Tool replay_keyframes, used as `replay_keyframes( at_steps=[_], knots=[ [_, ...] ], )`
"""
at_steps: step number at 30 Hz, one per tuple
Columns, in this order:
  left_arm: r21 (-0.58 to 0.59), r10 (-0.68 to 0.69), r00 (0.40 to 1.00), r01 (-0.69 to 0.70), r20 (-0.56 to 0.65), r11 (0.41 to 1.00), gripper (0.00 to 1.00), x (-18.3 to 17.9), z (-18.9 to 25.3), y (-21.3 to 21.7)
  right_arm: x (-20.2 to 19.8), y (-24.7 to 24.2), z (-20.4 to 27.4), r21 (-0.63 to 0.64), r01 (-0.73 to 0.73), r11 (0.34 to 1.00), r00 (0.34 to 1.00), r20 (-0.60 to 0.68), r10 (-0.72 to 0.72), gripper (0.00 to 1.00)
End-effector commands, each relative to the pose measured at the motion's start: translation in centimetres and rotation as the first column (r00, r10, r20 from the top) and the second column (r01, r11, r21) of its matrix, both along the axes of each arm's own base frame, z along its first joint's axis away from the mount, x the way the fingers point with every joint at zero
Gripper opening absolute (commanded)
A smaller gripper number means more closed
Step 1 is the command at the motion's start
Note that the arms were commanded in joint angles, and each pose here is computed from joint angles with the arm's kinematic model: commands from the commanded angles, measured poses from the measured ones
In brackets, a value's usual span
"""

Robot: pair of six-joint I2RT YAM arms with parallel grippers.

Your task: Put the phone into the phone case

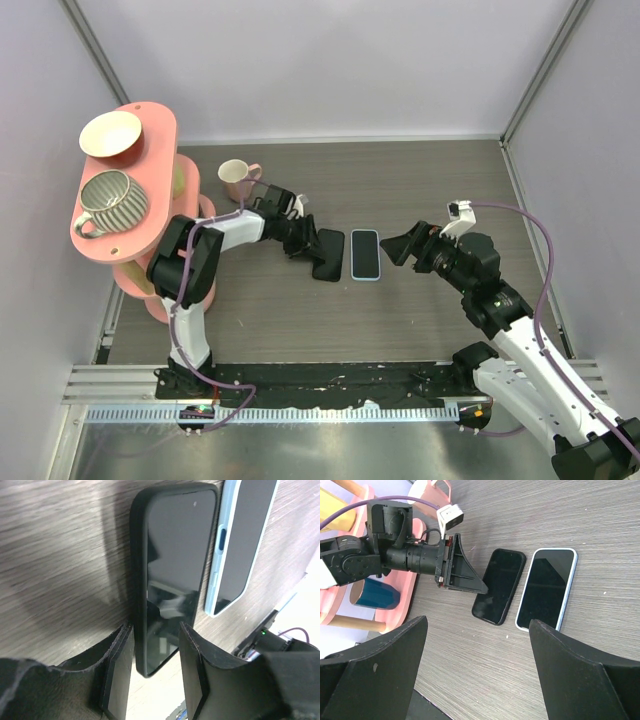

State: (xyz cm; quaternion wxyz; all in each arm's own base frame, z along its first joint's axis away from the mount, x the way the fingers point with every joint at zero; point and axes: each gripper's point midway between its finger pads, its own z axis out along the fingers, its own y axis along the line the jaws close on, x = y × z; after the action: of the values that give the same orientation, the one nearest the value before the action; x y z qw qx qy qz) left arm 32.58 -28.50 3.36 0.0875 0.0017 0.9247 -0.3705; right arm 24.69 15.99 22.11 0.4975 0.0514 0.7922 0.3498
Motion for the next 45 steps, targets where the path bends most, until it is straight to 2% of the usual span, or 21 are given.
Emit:
replay_keyframes(
  at_steps=[1, 8, 11, 14, 15, 16, 17, 18, 19, 23, 25, 30, 45],
  knots=[
    [0.092, 0.009, 0.999, -0.013, 0.040, 0.996, 0.45, -0.6, 1.0, 2.1, 0.0, 0.0, 0.7, -0.009, -0.012, 1.000, 0.999, 0.039, 0.012, 0.89],
    [0.050, -0.005, 0.997, 0.001, 0.081, 0.999, 0.45, -1.1, 3.7, 1.9, -0.4, -0.3, -0.2, -0.056, -0.019, 0.998, 1.000, -0.001, 0.019, 0.91],
    [-0.005, -0.048, 0.986, 0.049, 0.162, 0.999, 0.47, -1.5, 6.7, 1.2, -0.8, -0.7, -0.4, -0.085, -0.016, 0.996, 0.999, -0.044, 0.012, 0.96],
    [-0.068, -0.113, 0.947, 0.140, 0.299, 0.988, 0.54, -2.5, 11.2, 0.4, -0.8, -2.9, -0.8, -0.131, 0.111, 0.985, 0.985, -0.121, -0.127, 0.97],
    [-0.093, -0.119, 0.923, 0.163, 0.365, 0.982, 0.60, -2.8, 13.5, 0.2, -0.5, -3.9, -0.3, -0.149, 0.164, 0.975, 0.976, -0.118, -0.182, 0.97],
    [-0.124, -0.138, 0.908, 0.202, 0.396, 0.972, 0.90, -3.6, 14.7, 0.0, -1.0, -4.2, -1.2, -0.206, 0.140, 0.968, 0.974, -0.149, -0.172, 0.97],
    [-0.140, -0.154, 0.889, 0.234, 0.431, 0.962, 1.00, -4.2, 15.7, -0.3, -1.4, -3.9, -1.2, -0.232, 0.092, 0.968, 0.981, -0.148, -0.129, 0.97],
    [-0.164, -0.153, 0.852, 0.267, 0.501, 0.949, 1.00, -4.7, 17.9, -0.5, -1.7, -4.0, -1.3, -0.272, 0.054, 0.961, 0.985, -0.146, -0.096, 0.97],
    [-0.182, -0.170, 0.841, 0.301, 0.514, 0.936, 1.00, -5.6, 18.3, -0.5, -2.3, -3.3, -1.3, -0.254, 0.007, 0.967, 0.986, -0.159, -0.049, 0.97],
    [-0.233, -0.168, 0.786, 0.368, 0.594, 0.900, 1.00, -8.0, 21.0, -0.9, -2.7, -3.1, 0.2, -0.202, 0.021, 0.979, 0.991, -0.125, -0.047, 0.97],
    [-0.237, -0.149, 0.778, 0.359, 0.610, 0.903, 1.00, -8.6, 21.1, -0.6, -2.7, -3.1, 1.4, -0.168, 0.042, 0.985, 0.994, -0.089, -0.057, 0.97],
    [-0.232, -0.070, 0.696, 0.331, 0.715, 0.915, 1.00, -9.4, 23.2, 0.2, -2.8, -3.0, 5.4, -0.076, 0.064, 0.995, 0.997, 0.041, -0.061, 0.97],
    [-0.195, -0.056, 0.645, 0.312, 0.762, 0.930, 1.00, -9.4, 24.1, 1.0, -2.5, -3.1, 5.2, -0.049, 0.084, 0.995, 0.995, 0.052, -0.081, 0.96]
  ],
)
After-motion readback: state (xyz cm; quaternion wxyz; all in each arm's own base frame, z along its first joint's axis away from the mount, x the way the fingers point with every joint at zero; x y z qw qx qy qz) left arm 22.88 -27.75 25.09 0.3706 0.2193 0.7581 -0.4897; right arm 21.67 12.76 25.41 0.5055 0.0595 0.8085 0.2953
